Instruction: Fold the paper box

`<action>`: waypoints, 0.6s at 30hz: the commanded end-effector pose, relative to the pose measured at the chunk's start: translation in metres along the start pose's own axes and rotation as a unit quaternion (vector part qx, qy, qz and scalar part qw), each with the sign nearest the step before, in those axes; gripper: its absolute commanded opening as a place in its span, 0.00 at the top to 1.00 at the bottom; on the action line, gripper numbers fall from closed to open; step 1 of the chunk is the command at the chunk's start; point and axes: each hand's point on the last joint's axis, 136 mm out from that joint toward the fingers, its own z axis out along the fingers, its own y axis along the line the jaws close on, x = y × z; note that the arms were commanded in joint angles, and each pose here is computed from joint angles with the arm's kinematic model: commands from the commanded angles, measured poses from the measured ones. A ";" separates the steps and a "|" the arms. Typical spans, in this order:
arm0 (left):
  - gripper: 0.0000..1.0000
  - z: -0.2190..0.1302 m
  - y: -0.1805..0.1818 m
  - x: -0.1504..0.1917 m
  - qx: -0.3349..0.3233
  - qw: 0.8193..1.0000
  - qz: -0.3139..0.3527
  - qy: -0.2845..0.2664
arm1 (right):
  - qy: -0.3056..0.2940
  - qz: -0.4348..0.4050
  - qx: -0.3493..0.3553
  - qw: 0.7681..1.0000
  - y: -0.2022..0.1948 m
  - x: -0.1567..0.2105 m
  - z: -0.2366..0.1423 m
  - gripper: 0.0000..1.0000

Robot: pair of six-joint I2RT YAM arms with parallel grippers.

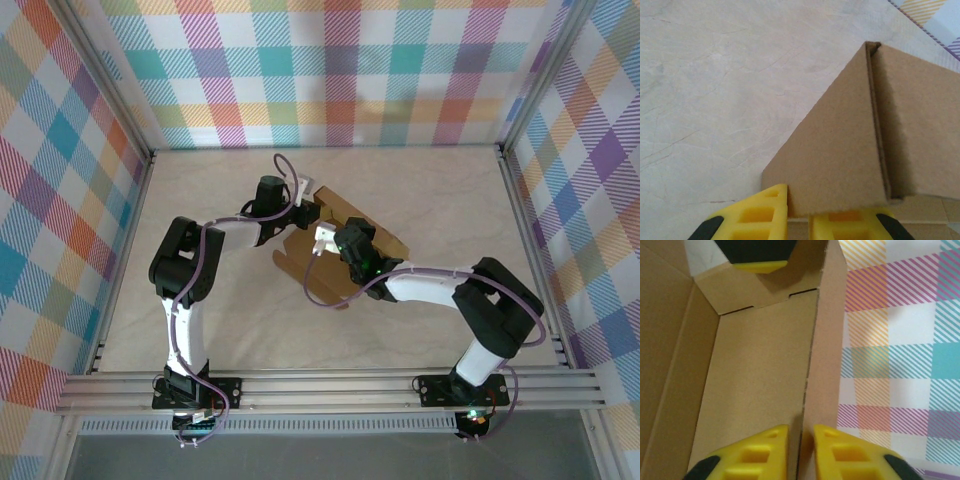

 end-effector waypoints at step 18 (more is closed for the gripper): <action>0.85 0.000 -0.012 0.001 0.009 1.000 0.010 0.019 | -0.078 0.202 -0.145 0.965 -0.018 -0.032 -0.058 0.26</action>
